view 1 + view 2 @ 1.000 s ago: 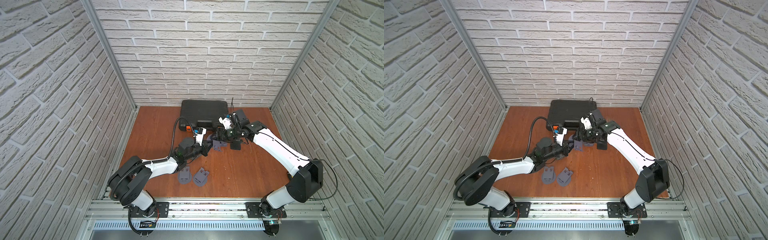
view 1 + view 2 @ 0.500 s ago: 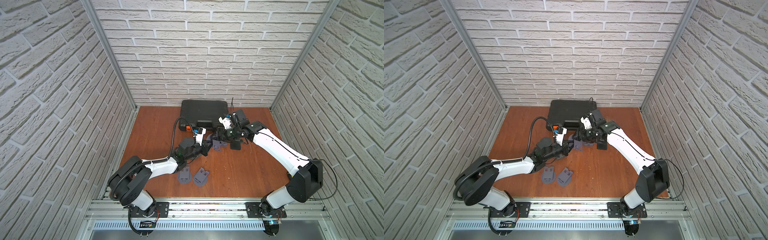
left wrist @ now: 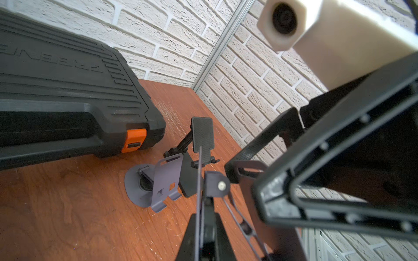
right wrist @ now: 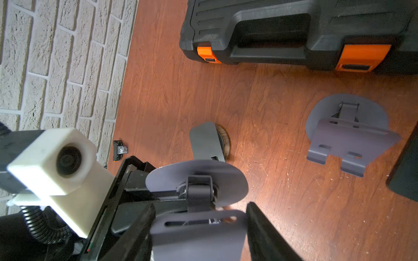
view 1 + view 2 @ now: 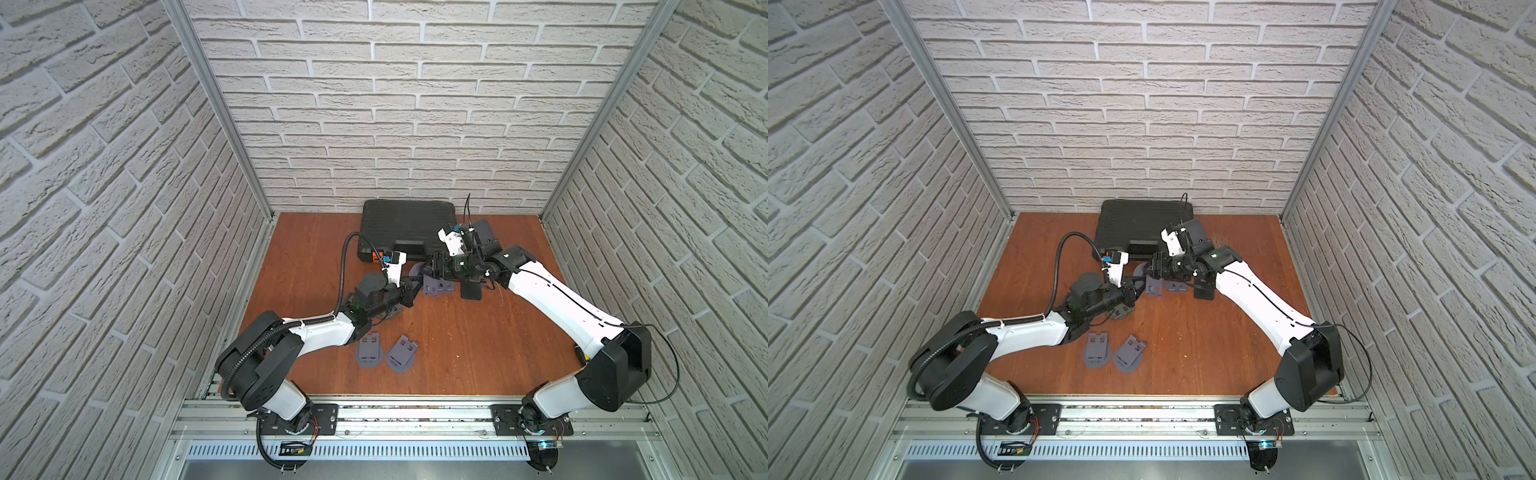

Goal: Open the phone stand

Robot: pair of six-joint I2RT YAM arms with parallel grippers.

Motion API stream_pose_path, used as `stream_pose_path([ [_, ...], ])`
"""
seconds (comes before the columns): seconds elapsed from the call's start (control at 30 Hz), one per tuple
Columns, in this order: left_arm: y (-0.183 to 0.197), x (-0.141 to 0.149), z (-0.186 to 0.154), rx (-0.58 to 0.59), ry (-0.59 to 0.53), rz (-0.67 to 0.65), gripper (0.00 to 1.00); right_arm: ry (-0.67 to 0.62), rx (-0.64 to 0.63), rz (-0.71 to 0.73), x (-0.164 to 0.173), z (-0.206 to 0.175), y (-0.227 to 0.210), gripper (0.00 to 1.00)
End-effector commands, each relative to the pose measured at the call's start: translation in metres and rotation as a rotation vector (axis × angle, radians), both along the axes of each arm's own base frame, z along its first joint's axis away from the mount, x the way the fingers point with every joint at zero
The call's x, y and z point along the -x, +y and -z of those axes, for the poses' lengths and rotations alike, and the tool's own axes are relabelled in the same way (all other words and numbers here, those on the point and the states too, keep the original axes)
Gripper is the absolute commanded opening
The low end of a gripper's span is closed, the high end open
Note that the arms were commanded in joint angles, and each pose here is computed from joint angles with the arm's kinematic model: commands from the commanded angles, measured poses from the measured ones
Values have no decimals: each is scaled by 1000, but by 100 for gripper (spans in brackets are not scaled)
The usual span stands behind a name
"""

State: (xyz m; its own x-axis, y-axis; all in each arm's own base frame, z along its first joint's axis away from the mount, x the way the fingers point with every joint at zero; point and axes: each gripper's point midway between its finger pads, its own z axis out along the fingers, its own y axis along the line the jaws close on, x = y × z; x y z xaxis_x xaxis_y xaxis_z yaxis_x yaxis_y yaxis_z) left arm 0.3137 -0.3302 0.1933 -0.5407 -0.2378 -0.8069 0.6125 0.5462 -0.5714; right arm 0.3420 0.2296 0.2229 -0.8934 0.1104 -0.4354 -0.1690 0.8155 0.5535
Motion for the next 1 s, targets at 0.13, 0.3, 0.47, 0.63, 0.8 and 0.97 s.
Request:
stream_pose_path([
  [0.13, 54, -60, 27, 3, 129, -310, 0, -6, 23, -8, 30, -12, -13, 22],
  [0.3, 53, -67, 23, 46, 155, -320, 0, 0, 59, -22, 39, -3, -8, 21],
  [0.47, 58, -75, 18, 100, 181, -341, 0, 7, 94, -17, 46, 5, -8, 21],
  [0.63, 62, -80, 12, 131, 188, -355, 0, 11, 91, -18, 52, 9, -4, 21],
  [0.8, 63, -82, 9, 154, 196, -356, 0, 12, 97, -26, 58, 12, 1, 20],
  [0.97, 64, -84, 7, 172, 202, -359, 0, 15, 103, -36, 63, 16, 6, 20],
])
